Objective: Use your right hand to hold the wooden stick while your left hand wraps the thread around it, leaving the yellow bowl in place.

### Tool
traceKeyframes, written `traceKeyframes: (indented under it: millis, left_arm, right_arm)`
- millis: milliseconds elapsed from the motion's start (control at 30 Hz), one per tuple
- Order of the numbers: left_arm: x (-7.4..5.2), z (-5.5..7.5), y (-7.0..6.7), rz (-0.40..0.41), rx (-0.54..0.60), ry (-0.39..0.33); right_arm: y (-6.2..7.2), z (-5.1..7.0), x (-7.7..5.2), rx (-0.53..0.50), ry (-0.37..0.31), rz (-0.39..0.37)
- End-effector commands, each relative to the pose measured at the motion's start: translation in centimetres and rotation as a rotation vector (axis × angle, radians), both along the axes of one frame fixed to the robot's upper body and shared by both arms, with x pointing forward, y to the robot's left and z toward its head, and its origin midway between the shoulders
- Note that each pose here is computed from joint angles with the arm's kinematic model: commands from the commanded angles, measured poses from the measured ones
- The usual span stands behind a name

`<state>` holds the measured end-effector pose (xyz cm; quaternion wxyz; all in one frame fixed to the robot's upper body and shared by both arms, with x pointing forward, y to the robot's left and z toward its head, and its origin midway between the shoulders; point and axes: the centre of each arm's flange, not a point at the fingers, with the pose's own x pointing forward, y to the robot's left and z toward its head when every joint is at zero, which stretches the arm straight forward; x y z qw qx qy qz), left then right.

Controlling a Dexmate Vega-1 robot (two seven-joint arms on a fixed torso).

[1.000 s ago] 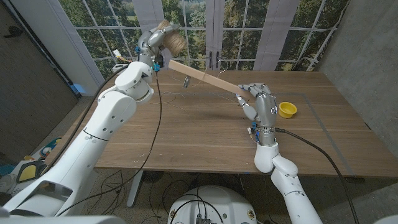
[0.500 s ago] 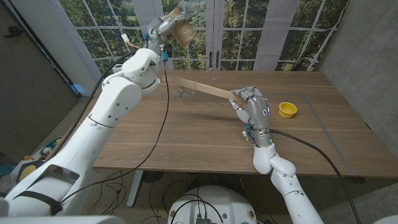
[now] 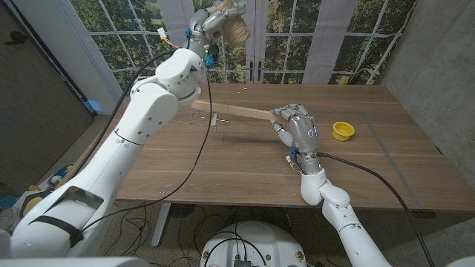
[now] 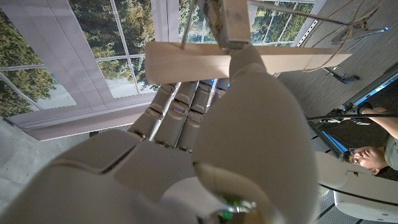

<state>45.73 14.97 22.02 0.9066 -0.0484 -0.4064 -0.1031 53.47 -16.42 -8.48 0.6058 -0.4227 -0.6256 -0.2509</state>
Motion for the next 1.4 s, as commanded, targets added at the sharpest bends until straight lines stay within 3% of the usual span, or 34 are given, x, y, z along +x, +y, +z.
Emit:
traceKeyframes:
  millis: [33, 467, 733, 900, 1067, 1167, 1233, 1300, 1400]
  left_arm:
    - [-1.4, -0.4, -1.6, -0.023, 0.034, -0.028]
    - [-1.3, -4.3, -1.8, -0.090, 0.041, -0.008]
    - [-0.3, -8.1, -0.8, -0.149, 0.022, 0.020]
    - [0.3, -10.3, -0.5, -0.133, 0.030, 0.063]
    - [1.0, -11.4, 0.5, -0.110, 0.001, 0.070]
    - [1.1, -12.1, 1.3, -0.022, -0.013, 0.048]
    - [1.6, -12.6, 1.8, -0.034, -0.046, 0.066]
    - [2.0, -13.2, 2.2, 0.015, -0.049, 0.080]
    - [2.7, -14.2, 2.4, 0.001, -0.080, 0.100]
  right_arm:
    - [0.4, 0.8, 1.6, 0.015, 0.012, -0.039]
    - [1.1, 2.2, 3.2, 0.064, 0.021, -0.098]
    - [0.6, 3.3, 3.7, 0.136, 0.023, -0.131]
    - [0.1, 3.6, 4.1, 0.187, 0.031, -0.133]
    - [-0.2, 4.0, 4.1, 0.221, 0.029, -0.135]
    - [-0.4, 4.2, 4.1, 0.240, 0.025, -0.135]
    - [-0.7, 4.4, 4.0, 0.252, 0.021, -0.133]
    - [-0.9, 4.7, 3.9, 0.271, 0.015, -0.130]
    - [-1.3, 5.2, 3.7, 0.297, 0.004, -0.123]
